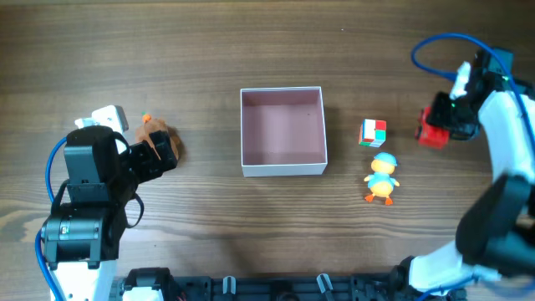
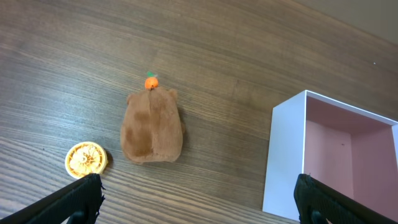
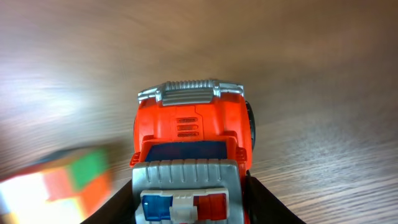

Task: Pack container
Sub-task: 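Carry the red truck into the box and open the right gripper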

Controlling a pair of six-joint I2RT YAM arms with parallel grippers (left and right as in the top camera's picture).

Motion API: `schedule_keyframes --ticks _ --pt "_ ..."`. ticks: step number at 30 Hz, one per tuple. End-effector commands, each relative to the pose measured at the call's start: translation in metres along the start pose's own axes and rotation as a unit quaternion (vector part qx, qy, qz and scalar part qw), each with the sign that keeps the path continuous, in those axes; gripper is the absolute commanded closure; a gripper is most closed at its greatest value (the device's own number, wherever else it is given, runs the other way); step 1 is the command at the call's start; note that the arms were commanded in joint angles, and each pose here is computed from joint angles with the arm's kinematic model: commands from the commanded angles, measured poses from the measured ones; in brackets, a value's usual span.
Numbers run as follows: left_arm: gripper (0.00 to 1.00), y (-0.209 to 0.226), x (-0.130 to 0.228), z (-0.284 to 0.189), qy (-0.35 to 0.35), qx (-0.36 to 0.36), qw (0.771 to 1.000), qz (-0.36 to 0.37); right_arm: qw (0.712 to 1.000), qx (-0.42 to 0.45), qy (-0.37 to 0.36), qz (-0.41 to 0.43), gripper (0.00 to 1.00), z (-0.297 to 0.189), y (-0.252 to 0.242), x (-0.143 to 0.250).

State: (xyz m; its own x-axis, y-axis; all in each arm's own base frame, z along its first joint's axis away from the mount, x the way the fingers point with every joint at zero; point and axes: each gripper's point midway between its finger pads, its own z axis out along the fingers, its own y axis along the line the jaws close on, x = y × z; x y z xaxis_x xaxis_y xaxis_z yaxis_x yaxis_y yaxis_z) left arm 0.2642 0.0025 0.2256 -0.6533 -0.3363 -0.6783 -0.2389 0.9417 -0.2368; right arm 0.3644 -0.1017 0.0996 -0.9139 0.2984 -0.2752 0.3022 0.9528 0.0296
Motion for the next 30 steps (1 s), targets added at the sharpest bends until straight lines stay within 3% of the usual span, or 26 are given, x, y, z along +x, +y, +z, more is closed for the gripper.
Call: schedule_keyframes --ticks 1,5,8,10,15,20,25,30 --pt "0.0 -0.002 -0.008 -0.005 -0.01 0.007 1.0 -0.007 0.979 -0.066 -0.163 -0.099 0.96 -0.119 0.088 -0.02" --pt "0.0 -0.002 -0.008 -0.005 -0.01 0.007 1.0 -0.007 0.947 -0.184 -0.241 -0.105 0.96 -0.199 0.196 0.018" --pt "0.0 -0.002 -0.008 -0.005 -0.01 0.007 1.0 -0.007 0.949 -0.213 -0.214 -0.086 0.96 -0.187 0.251 0.039" --pt "0.0 -0.002 -0.008 -0.005 -0.01 0.007 1.0 -0.007 0.958 -0.199 -0.173 -0.109 0.96 -0.147 0.28 0.049" --pt "0.0 -0.002 -0.008 -0.005 -0.01 0.006 1.0 -0.007 0.985 -0.132 -0.069 -0.088 0.96 -0.047 0.292 0.067" --pt "0.0 -0.002 -0.008 -0.005 -0.01 0.006 1.0 -0.007 0.989 -0.089 -0.045 -0.112 0.94 0.012 0.295 0.07" --pt "0.0 -0.002 -0.008 -0.005 -0.01 0.006 1.0 -0.007 0.984 -0.096 -0.066 -0.134 0.66 0.015 0.302 0.062" --pt "0.0 -0.002 -0.008 -0.005 -0.01 0.006 1.0 -0.007 0.985 -0.084 -0.067 -0.134 0.55 0.016 0.298 0.061"
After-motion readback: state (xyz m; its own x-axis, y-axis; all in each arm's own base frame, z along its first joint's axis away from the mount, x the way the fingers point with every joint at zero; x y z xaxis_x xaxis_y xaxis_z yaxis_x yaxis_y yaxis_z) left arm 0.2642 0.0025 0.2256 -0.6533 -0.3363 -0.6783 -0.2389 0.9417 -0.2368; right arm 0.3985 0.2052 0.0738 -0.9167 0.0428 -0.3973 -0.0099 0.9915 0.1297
